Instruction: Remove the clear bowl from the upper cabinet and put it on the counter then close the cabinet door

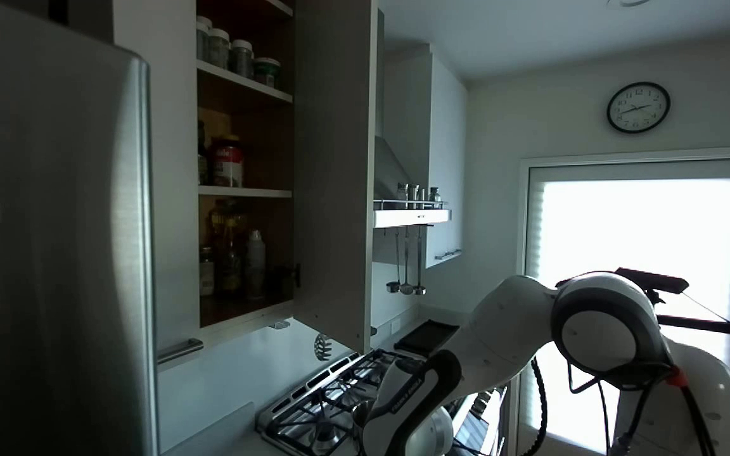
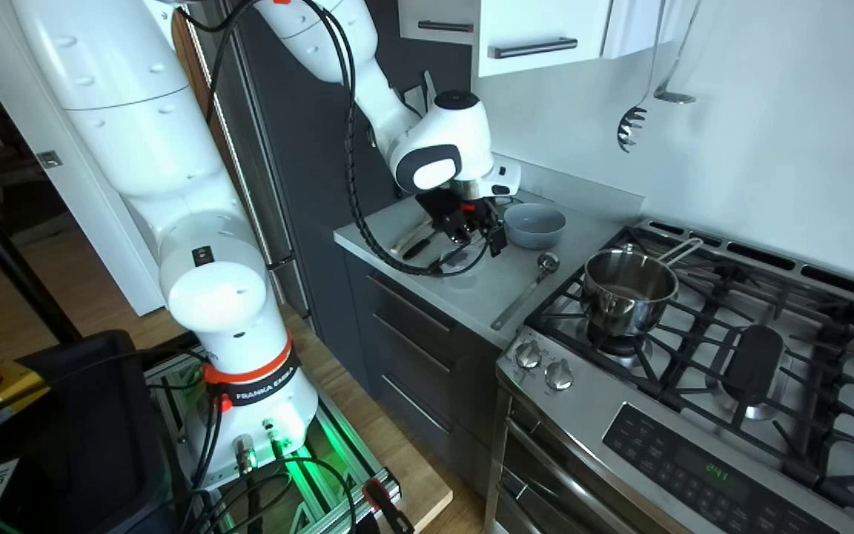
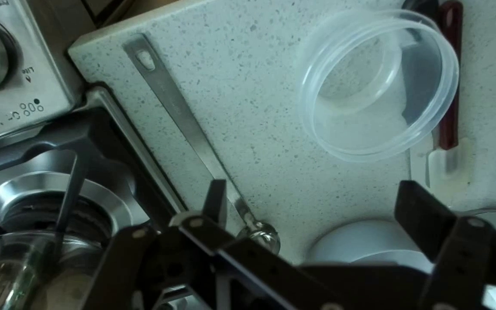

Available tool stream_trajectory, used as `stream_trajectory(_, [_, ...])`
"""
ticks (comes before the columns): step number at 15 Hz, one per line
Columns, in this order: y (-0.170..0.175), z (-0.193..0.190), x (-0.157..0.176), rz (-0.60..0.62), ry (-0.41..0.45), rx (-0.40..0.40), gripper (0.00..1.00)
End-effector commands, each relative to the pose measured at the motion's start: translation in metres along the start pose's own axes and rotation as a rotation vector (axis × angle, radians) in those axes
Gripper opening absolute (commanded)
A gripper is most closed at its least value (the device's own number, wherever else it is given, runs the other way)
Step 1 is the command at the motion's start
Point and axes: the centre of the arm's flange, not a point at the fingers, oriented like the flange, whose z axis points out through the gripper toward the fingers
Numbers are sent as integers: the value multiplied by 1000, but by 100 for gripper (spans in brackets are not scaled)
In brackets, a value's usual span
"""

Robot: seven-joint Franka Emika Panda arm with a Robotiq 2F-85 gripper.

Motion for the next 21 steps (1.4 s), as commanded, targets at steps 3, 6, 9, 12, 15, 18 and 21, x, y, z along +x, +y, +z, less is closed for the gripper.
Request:
stream_trajectory(3, [21, -26, 13, 40, -21, 69, 100])
stream_trajectory(6, [45, -40, 23, 60, -71, 144, 100])
stream_trajectory(9, [74, -51, 26, 21, -137, 228, 100])
stream_trajectory(12, [106, -58, 23, -11, -179, 304, 100])
stream_trajectory(15, [110, -59, 22, 9, -172, 291, 100])
stream_trajectory(18, [118, -61, 22, 28, -165, 298, 100])
stream_trajectory(21, [135, -77, 32, 95, -119, 361, 100])
